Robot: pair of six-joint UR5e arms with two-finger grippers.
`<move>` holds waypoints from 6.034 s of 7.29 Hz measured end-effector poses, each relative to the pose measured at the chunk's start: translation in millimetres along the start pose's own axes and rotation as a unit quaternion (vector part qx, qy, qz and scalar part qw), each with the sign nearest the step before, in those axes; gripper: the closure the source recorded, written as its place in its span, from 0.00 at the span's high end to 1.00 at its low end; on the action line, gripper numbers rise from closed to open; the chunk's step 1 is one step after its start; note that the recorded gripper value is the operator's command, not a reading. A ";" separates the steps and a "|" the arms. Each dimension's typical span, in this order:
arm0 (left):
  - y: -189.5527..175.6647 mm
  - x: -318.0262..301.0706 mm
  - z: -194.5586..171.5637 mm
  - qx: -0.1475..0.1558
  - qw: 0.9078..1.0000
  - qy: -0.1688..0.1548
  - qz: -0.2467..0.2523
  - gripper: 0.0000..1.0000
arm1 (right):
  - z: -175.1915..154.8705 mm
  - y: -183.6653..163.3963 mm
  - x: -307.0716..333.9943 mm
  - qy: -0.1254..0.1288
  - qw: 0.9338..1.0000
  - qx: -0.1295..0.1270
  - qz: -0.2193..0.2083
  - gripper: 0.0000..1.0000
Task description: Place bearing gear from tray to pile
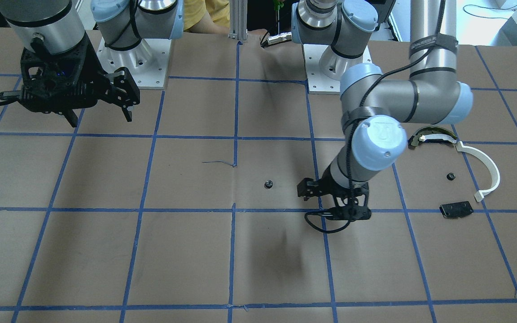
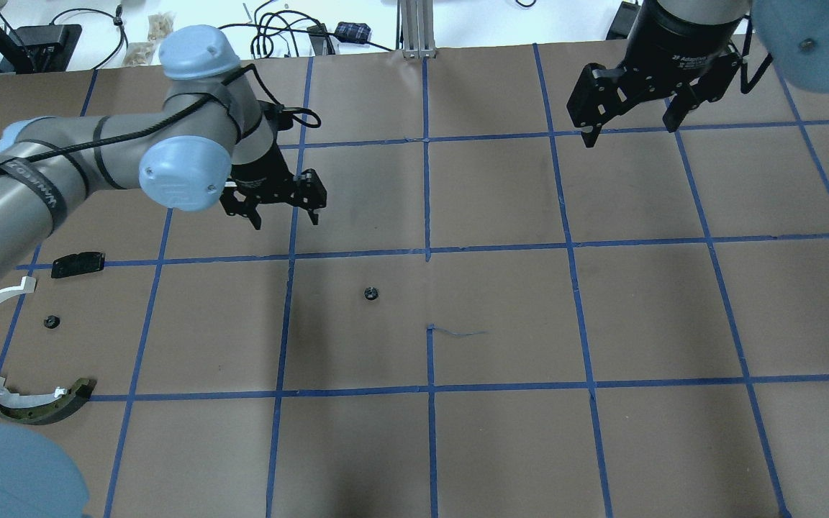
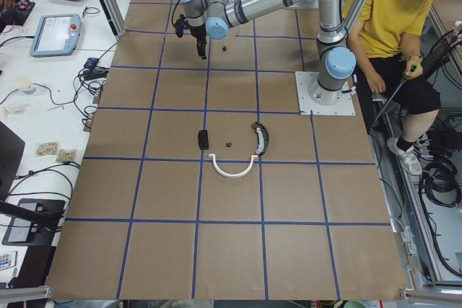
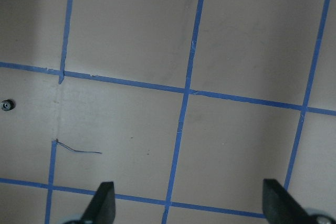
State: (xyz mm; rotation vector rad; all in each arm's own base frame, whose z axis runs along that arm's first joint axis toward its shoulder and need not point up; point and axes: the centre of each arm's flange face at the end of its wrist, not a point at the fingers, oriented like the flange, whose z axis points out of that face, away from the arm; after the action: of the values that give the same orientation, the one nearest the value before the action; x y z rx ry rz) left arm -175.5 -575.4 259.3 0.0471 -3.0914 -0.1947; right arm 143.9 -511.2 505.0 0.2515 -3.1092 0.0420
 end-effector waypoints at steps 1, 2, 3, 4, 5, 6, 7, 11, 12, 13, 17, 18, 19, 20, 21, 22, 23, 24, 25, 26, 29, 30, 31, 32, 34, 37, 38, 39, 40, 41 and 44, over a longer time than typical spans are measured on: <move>7.2 25.0 12.2 -0.009 1.000 0.006 0.004 1.00 | 1.4 3.0 1.1 0.004 1.000 -0.002 0.000 1.00; 15.4 42.8 24.5 -0.020 1.000 0.006 0.010 1.00 | 1.5 4.1 1.7 0.004 1.000 -0.002 0.001 1.00; 21.5 55.5 39.6 -0.030 0.999 0.004 0.016 1.00 | 1.5 3.9 1.9 0.002 1.000 0.000 0.002 1.00; 23.2 62.1 53.5 -0.039 0.999 0.002 0.020 1.00 | 1.3 3.7 2.5 0.001 1.000 0.001 0.002 1.00; 23.7 65.8 65.3 -0.049 0.999 0.000 0.023 1.00 | 0.9 3.6 2.7 0.000 1.000 0.003 0.003 1.00; 24.9 69.6 75.4 -0.059 0.998 -0.003 0.027 1.00 | -2.7 5.0 1.7 -0.001 1.000 0.007 0.005 1.00; 26.3 73.7 83.6 -0.067 0.997 -0.006 0.029 1.00 | -8.9 8.6 0.6 -0.002 1.000 0.013 0.007 1.00; 27.6 79.6 104.0 -0.086 0.996 -0.012 0.021 0.80 | -14.0 13.4 1.4 -0.002 1.000 0.018 0.006 1.00; 28.0 79.4 104.5 -0.088 0.996 -0.012 0.020 0.79 | -13.0 13.1 1.6 -0.002 1.000 0.017 0.006 1.00; 28.7 79.2 104.5 -0.091 0.996 -0.013 0.019 0.79 | -12.9 13.1 2.0 -0.002 1.000 0.017 0.007 1.00; 32.9 81.2 107.0 -0.103 0.994 -0.017 0.020 0.31 | -11.8 14.1 3.2 -0.003 1.000 0.013 0.008 1.00; 33.9 82.0 107.5 -0.105 0.994 -0.017 0.021 0.15 | -11.2 14.4 3.2 -0.003 1.000 0.011 0.008 1.00; 34.4 82.2 107.1 -0.106 0.994 -0.017 0.021 0.00 | -11.0 14.5 3.2 -0.003 1.000 0.011 0.008 1.00; 34.5 81.1 103.5 -0.104 0.994 -0.017 0.020 0.00 | -10.9 14.5 3.2 -0.003 1.000 0.011 0.008 1.00; 33.9 78.5 97.3 -0.101 0.995 -0.016 0.018 0.00 | -10.9 14.5 3.2 -0.003 1.000 0.011 0.008 1.00; 31.6 75.1 89.6 -0.096 0.995 -0.016 0.016 0.00 | -10.9 14.4 3.2 -0.003 1.000 0.011 0.008 1.00; 22.6 62.0 73.6 -0.092 0.996 -0.019 0.007 0.00 | -10.7 14.0 3.2 -0.003 1.000 0.012 0.008 1.00; 6.2 27.9 46.6 -0.094 0.995 -0.021 -0.016 0.00 | -10.8 13.7 3.3 -0.003 1.000 0.012 0.008 1.00; -11.0 -31.9 16.4 -0.103 0.994 -0.023 -0.028 0.00 | -10.8 13.5 3.3 -0.003 1.000 0.013 0.008 1.00; -21.5 -102.3 -3.9 -0.110 0.993 -0.024 -0.021 0.00 | -10.7 13.2 3.3 -0.003 1.000 0.013 0.008 1.00; -10.3 -291.7 -8.3 -0.130 0.991 -0.020 0.000 0.00 | -9.9 12.7 3.4 -0.003 1.000 0.014 0.008 1.00; -3.2 -335.4 -2.4 -0.132 0.991 -0.032 0.004 0.00 | -9.7 12.6 3.4 -0.003 1.000 0.014 0.008 1.00; 3.5 -364.1 4.6 -0.136 0.990 -0.037 0.011 0.00 | -9.6 12.6 3.4 -0.003 1.000 0.013 0.008 1.00; 9.6 -382.1 16.1 -0.142 0.989 -0.037 0.014 0.00 | -9.6 12.6 3.4 -0.003 1.000 0.013 0.008 1.00; 15.9 -398.0 42.0 -0.151 0.987 -0.044 0.015 0.00 | -9.6 12.6 3.4 -0.003 1.000 0.014 0.008 1.00; 13.1 -404.9 64.1 -0.158 0.986 -0.053 0.016 0.00 | -9.7 12.5 3.8 -0.003 1.000 0.014 0.008 1.00; 15.0 -408.2 65.9 -0.165 0.984 -0.060 0.016 0.00 | -9.6 12.5 4.5 -0.003 1.000 0.014 0.008 1.00; 17.6 -411.9 67.4 -0.169 0.984 -0.062 0.014 0.00 | -9.6 12.4 4.7 -0.003 1.000 0.014 0.009 1.00; 19.6 -414.1 70.0 -0.172 0.983 -0.061 0.013 0.00 | -9.6 12.4 4.9 -0.003 1.000 0.014 0.009 1.00; 20.0 -415.4 72.5 -0.174 0.983 -0.061 0.012 0.00 | -9.6 12.4 5.0 -0.003 1.000 0.014 0.009 1.00; 18.5 -417.1 80.2 -0.177 0.982 -0.062 0.012 0.53 | -9.7 12.3 5.2 -0.002 1.000 0.014 0.009 1.00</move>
State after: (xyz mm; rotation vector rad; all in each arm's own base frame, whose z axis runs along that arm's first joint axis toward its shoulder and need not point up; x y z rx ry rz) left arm 236.9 -533.3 164.8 -0.0143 -3.1221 -0.7683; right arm 137.0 -499.6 514.5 0.2244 -3.1169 0.0858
